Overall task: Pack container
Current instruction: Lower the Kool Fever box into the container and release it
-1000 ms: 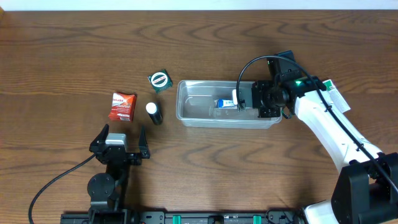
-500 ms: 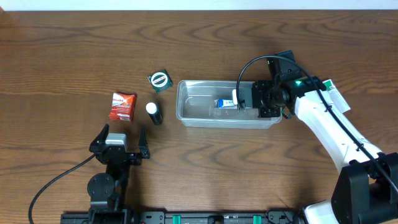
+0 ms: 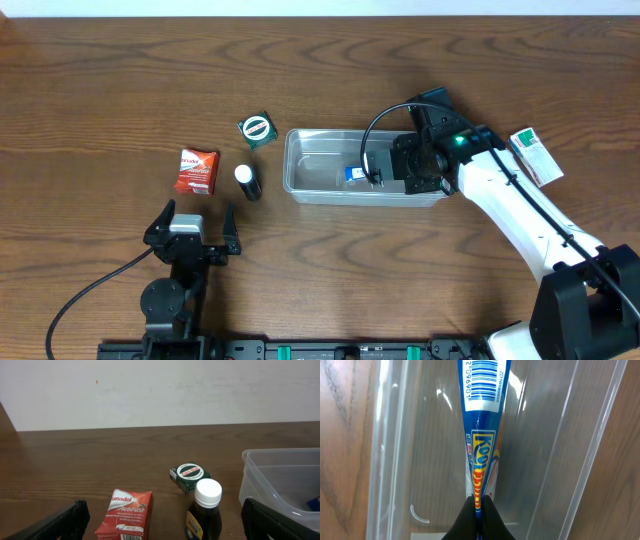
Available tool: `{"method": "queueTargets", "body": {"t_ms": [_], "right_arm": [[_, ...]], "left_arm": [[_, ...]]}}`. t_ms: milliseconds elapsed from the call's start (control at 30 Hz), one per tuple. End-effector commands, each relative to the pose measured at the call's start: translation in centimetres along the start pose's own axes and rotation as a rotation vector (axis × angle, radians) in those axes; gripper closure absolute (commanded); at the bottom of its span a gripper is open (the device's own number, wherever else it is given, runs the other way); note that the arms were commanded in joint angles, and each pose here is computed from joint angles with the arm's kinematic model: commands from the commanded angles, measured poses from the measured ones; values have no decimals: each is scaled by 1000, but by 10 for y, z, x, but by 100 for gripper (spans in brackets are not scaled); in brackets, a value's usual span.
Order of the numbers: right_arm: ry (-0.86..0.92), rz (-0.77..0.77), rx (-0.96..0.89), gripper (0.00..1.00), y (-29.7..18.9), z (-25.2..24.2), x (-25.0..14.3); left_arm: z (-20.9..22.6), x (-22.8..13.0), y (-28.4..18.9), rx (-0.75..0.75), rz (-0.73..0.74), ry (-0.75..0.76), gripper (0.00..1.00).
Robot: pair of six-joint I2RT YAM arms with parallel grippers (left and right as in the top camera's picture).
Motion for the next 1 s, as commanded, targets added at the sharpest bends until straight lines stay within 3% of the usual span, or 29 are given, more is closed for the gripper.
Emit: {"method": "queueTargets", "body": {"t_ms": [0, 633, 733, 967], "right_arm": [[42, 28, -15, 99, 2, -1, -2], [233, 64, -67, 98, 2, -9, -6], [233, 61, -66, 89, 2, -9, -6], [232, 60, -66, 82, 2, -9, -5]], "left_arm": [[-3, -14, 1, -21, 51, 3, 2], [-3, -14, 1, -21, 51, 3, 2], [-3, -14, 1, -21, 51, 3, 2], [-3, -14, 1, -21, 51, 3, 2]]}}
Point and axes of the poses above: each gripper's point midway between its finger pads, its own y axis out along the fingers, its own z axis along the line the jaws close on, x = y × z, the point moved 4 cm from there along -y, back along the fingers, and after that the axes turned 3 degrees about y, right-handed, at the moved point
